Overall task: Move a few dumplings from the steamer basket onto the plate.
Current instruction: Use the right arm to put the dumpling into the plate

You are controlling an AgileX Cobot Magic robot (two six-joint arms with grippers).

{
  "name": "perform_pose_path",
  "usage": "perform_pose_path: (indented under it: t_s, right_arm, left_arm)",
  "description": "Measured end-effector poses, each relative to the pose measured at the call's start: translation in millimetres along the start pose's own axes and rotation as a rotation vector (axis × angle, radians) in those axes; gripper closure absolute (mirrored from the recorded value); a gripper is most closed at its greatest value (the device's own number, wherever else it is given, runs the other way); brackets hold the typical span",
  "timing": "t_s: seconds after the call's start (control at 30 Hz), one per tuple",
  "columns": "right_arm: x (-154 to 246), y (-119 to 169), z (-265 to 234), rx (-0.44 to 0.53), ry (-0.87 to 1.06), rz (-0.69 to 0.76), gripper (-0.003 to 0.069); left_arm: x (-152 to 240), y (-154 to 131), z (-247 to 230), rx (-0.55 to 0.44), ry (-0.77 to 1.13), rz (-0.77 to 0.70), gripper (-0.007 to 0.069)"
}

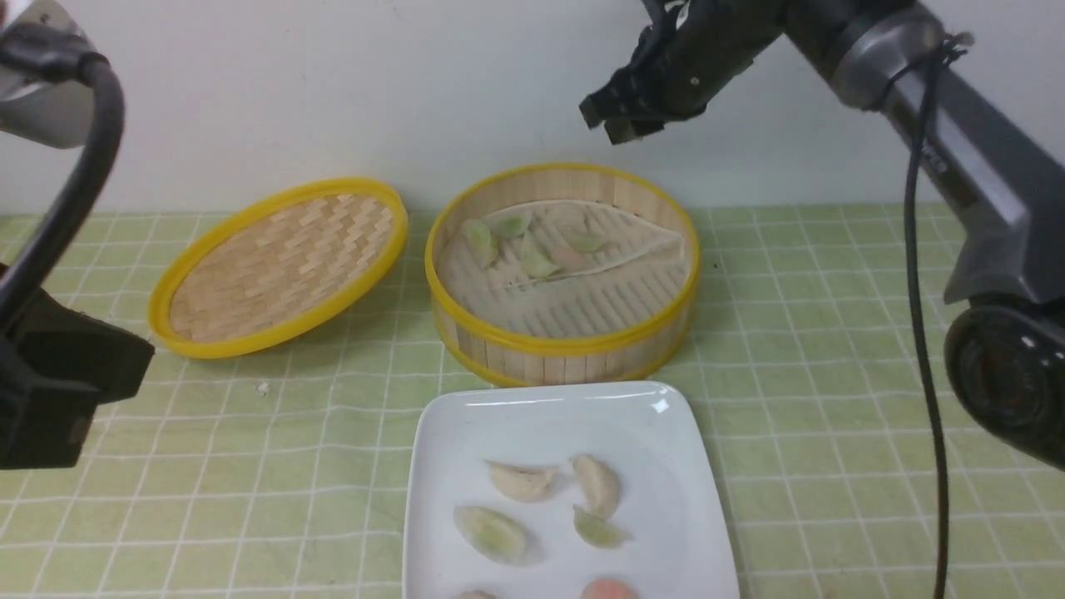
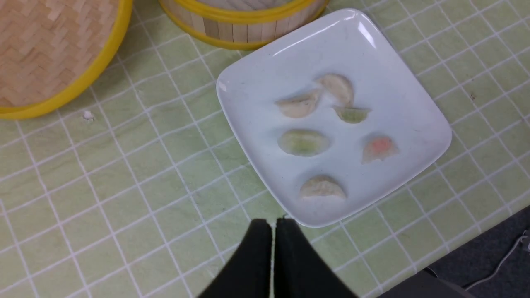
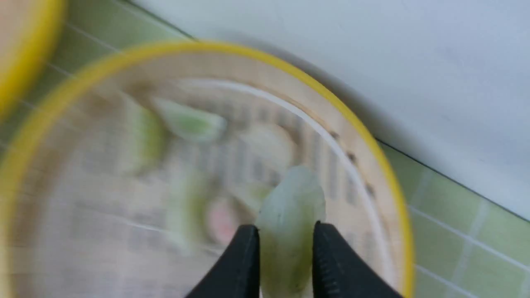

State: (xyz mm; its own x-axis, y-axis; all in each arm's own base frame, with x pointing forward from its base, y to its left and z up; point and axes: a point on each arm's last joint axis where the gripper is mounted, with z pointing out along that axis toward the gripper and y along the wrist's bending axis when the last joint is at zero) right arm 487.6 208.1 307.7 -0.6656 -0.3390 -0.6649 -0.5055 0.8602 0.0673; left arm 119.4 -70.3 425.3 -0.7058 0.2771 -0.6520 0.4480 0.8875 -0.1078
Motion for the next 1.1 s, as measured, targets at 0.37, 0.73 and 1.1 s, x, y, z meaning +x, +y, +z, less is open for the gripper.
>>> perform_pose_path:
  t_s: [0.37,0.73,1.1]
  right_arm:
    - [60.0,65.4,-78.0,-0.172,0.231,-0.062,0.0514]
    - [190.0,80.0,-40.6,-0.182,0.528,0.016,0.0514]
    - [206.5,77.3,-13.0,-0.156,0.514,0.092,0.0333]
  left_arm:
    - [0.4,-6.8,-0.3,0.075,0.004,-0.004,0.0631]
    - [0.4,-7.2,-0.3,0.080,0.004,0.011,0.0631]
    - [0.4,-7.8,-0.3,0.086,0.004,0.015,0.0631]
